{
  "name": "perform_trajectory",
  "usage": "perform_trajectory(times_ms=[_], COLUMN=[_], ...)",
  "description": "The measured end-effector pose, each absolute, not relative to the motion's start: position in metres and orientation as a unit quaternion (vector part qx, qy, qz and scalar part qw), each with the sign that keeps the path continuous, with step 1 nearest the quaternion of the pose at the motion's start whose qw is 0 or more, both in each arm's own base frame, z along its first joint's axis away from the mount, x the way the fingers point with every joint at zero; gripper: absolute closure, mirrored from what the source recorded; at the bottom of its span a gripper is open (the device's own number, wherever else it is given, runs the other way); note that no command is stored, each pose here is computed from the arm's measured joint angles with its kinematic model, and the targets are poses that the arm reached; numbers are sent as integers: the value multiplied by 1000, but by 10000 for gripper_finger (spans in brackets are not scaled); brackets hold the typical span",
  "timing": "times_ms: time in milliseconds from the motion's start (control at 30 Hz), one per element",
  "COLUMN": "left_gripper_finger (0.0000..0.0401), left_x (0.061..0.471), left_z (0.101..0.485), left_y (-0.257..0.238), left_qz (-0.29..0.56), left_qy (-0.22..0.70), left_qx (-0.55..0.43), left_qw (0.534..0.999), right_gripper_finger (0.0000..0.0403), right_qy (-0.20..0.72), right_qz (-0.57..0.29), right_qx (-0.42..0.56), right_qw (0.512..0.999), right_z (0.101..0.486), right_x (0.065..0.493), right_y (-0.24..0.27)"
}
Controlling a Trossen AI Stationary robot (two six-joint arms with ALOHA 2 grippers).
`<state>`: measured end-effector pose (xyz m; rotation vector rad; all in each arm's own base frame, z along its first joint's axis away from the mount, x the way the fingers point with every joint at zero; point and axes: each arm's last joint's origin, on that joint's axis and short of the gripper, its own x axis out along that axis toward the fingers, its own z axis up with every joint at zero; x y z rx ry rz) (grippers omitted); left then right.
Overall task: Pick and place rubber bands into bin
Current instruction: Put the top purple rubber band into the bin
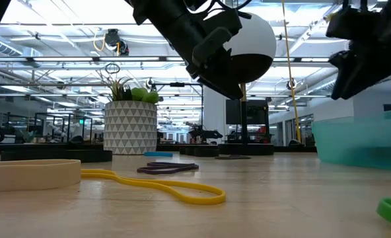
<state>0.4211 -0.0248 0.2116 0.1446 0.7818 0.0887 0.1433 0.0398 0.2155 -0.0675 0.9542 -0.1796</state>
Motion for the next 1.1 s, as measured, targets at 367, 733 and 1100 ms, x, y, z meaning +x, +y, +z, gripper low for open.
perform_trajectory(times_ms=[367,733,1100], left_gripper_finger=[259,286,252], left_x=[421,424,424], left_z=[211,213,213], left_y=[-12,15,16], left_qz=[77,14,37], left_qy=[380,370,370], left_qx=[10,-19,1], left_qw=[922,929,928], right_gripper_finger=[261,261,263], right_qy=[414,397,385], right_qz=[-161,-178,-181], right_qx=[-169,-151,-137], right_qw=[880,888,895], right_z=[214,210,211], right_x=[169,172,174], right_y=[40,37,38])
